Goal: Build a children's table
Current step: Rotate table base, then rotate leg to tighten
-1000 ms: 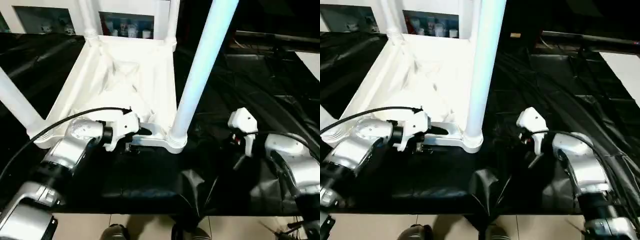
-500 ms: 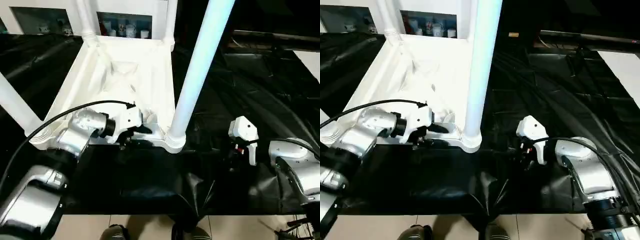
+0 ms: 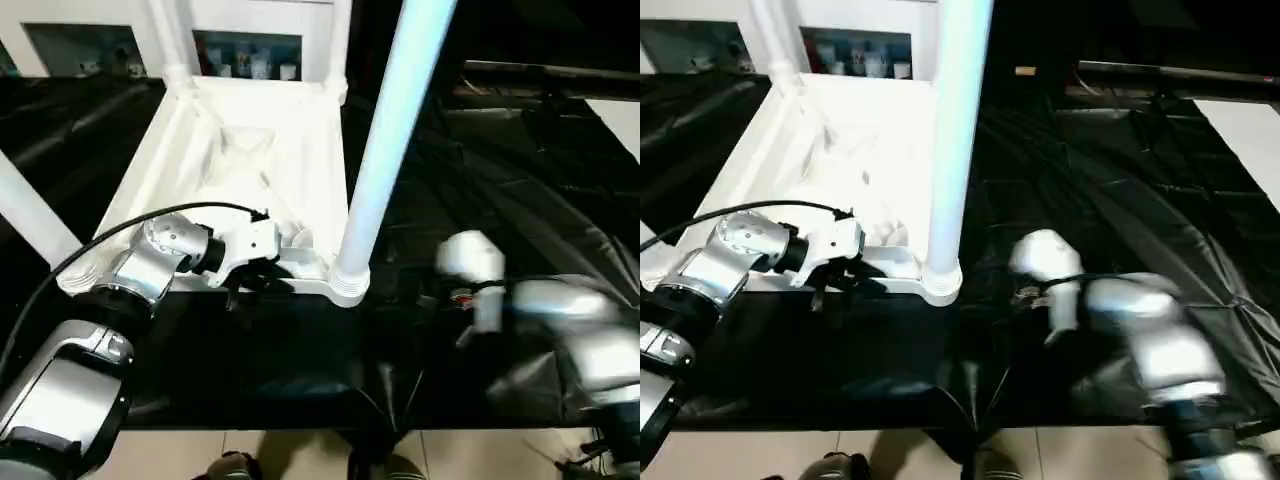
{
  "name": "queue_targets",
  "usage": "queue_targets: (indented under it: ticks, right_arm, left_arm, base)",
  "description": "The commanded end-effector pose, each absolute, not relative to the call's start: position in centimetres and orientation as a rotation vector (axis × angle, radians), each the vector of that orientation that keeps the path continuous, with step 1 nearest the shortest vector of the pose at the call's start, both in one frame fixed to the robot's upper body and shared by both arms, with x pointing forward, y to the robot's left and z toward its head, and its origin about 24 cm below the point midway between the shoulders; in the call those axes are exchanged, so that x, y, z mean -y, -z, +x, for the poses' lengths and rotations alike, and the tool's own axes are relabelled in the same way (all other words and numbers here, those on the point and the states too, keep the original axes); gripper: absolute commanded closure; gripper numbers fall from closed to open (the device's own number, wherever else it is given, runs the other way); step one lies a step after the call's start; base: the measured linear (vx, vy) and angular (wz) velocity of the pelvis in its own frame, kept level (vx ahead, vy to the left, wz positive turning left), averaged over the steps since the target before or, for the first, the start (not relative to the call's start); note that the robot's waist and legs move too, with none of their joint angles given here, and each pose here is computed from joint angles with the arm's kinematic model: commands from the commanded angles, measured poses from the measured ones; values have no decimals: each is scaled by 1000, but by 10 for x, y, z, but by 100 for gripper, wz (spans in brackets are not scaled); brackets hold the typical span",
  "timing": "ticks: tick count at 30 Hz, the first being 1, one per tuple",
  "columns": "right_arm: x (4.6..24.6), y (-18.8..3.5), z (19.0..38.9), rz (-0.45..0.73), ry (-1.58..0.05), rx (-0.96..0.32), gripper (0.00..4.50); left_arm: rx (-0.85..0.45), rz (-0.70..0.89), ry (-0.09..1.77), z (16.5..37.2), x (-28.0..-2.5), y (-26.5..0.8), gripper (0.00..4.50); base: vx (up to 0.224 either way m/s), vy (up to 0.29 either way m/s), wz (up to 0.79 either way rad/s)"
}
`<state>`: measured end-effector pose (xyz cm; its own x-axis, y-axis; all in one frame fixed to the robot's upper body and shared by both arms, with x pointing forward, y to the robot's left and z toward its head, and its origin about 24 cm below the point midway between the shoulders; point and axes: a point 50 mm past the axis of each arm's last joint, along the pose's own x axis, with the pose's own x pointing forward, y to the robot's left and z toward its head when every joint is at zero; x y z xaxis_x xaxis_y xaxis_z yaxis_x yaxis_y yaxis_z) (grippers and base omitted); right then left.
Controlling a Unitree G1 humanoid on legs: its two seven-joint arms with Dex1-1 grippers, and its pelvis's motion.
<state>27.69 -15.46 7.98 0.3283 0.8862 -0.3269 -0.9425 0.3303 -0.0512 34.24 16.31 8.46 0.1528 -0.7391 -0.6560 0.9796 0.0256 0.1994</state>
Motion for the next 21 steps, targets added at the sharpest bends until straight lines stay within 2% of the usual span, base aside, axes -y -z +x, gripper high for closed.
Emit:
queue_targets:
  ticks: [1, 6, 21]
  right_arm:
    - [152, -82, 282, -257, -1197, -241, 72]
    - [145, -80, 288, -249, -1175, -219, 72]
    - [137, -71, 300, -231, -1100, -185, 72]
  left_arm:
    - [-476, 722, 1375, 342, -168, -79, 431]
    - [-428, 694, 1381, 341, -166, -82, 448]
    - [-348, 630, 1408, 336, -157, -82, 448]
  base:
    - [0, 0, 0]
    - [0, 0, 0]
    - [0, 0, 0]
